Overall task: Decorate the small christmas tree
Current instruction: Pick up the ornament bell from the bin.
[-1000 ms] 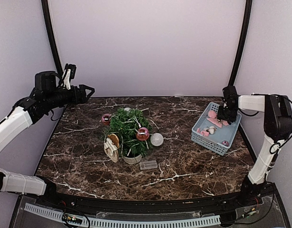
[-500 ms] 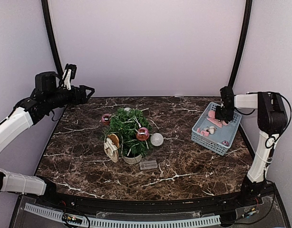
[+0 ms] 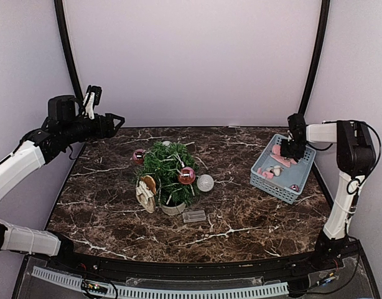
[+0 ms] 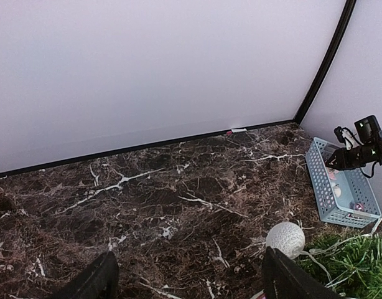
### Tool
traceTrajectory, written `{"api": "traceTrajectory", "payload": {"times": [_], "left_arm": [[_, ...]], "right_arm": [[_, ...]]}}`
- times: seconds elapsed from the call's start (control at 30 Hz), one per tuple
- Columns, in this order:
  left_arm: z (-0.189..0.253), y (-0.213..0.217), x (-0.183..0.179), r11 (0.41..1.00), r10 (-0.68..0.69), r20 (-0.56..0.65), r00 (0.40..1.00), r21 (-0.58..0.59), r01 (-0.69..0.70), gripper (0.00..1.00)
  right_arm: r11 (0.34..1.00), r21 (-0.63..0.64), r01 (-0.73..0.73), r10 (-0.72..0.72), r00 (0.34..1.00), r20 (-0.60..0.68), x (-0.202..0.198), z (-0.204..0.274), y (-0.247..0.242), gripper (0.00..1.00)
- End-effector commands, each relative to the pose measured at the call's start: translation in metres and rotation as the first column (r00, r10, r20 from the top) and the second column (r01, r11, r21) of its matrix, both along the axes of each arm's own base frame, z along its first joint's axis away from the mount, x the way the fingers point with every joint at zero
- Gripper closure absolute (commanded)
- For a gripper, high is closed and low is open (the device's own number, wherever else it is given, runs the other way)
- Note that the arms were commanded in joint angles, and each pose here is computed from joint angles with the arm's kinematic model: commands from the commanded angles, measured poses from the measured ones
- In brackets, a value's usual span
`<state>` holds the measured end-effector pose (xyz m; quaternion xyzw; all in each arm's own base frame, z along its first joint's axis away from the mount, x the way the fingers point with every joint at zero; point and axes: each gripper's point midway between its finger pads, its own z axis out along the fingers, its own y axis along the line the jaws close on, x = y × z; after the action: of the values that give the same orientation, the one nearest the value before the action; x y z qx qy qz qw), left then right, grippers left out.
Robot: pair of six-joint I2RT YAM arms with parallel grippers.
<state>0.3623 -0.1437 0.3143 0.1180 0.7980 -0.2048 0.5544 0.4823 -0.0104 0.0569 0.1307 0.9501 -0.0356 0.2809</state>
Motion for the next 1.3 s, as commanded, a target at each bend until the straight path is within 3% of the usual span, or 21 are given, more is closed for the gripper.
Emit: {"api": "traceTrajectory", "payload": {"times": [0.0,0.37,0.67,1.27], "left_arm": [[0.001,0.002,0.002,1.0,0.004,0.017,1.0,-0.014,-0.004,0.18],[-0.005,-0.002,0.003,1.0,-0.008,0.003,1.0,-0.025,0.008,0.18],[-0.005,-0.001,0.001,1.0,-0.012,0.002,1.0,-0.024,0.012,0.18],[-0.006,-0.001,0.003,1.0,-0.01,0.001,1.0,-0.027,0.01,0.18]], "right_arm": [[1.0,-0.026,-0.007,0.007,1.0,0.021,-0.003,0.008,0.004,0.57],[0.997,-0.081,-0.012,0.019,0.996,0.085,-0.005,0.046,0.01,0.51],[0.995,-0.103,0.001,0.001,1.0,0.019,-0.005,0.018,0.001,0.58],[0.993,-0.121,0.002,-0.005,1.0,-0.027,0.0,-0.005,-0.006,0.55]]}}
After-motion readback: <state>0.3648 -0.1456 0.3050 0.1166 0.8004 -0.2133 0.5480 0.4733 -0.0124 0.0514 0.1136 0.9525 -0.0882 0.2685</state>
